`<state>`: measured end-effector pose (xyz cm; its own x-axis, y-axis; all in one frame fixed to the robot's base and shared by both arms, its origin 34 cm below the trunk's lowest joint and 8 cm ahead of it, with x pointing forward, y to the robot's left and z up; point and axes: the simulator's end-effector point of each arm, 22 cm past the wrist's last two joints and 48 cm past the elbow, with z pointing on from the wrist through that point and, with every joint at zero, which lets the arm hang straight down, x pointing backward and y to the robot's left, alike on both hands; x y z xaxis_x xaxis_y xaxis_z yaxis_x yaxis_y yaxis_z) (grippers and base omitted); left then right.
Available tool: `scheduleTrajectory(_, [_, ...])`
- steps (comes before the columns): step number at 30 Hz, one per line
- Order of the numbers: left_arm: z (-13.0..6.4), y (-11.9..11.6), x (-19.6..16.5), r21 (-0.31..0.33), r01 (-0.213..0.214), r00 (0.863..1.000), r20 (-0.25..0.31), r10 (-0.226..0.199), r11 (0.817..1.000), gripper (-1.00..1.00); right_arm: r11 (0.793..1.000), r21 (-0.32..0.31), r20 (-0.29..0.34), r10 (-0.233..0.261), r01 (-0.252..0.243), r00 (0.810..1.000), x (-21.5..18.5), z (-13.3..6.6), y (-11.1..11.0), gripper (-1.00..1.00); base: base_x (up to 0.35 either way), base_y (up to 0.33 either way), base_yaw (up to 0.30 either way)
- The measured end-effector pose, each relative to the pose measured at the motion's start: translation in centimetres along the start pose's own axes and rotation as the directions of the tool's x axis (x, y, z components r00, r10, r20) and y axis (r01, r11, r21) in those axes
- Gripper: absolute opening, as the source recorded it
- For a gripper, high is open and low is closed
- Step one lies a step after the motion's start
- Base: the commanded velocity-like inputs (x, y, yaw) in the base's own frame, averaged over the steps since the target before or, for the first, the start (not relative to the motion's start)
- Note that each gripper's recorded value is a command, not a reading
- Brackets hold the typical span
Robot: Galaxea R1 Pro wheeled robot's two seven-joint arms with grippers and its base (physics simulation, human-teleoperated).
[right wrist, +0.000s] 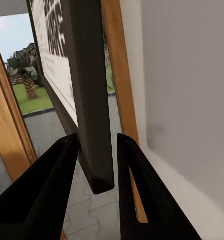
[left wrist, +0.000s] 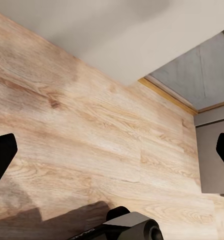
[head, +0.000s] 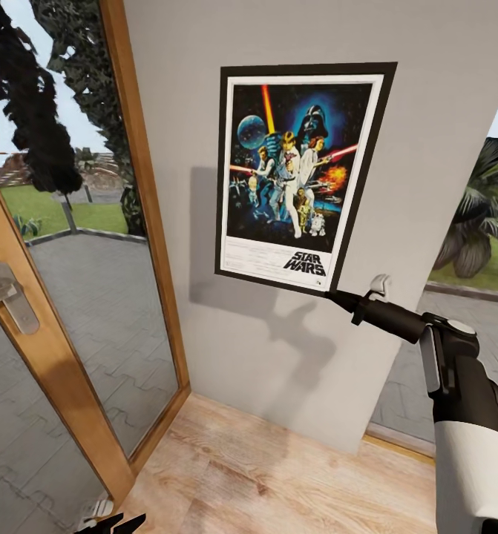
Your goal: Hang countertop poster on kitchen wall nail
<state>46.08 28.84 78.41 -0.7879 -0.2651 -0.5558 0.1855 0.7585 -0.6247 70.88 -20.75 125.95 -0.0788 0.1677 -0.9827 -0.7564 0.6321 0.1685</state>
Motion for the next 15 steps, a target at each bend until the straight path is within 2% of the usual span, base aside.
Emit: scheduleTrajectory(15, [0.01, -0.01, 0.00, 0.000, -0.001, 1.000, 0.000, 0.001, 1.000, 1.00, 1.000, 0.000, 0.000, -0.001, 0.001, 1.000, -0.01, 0.00, 0.00, -1.00, 0.029, 0.000, 0.000])
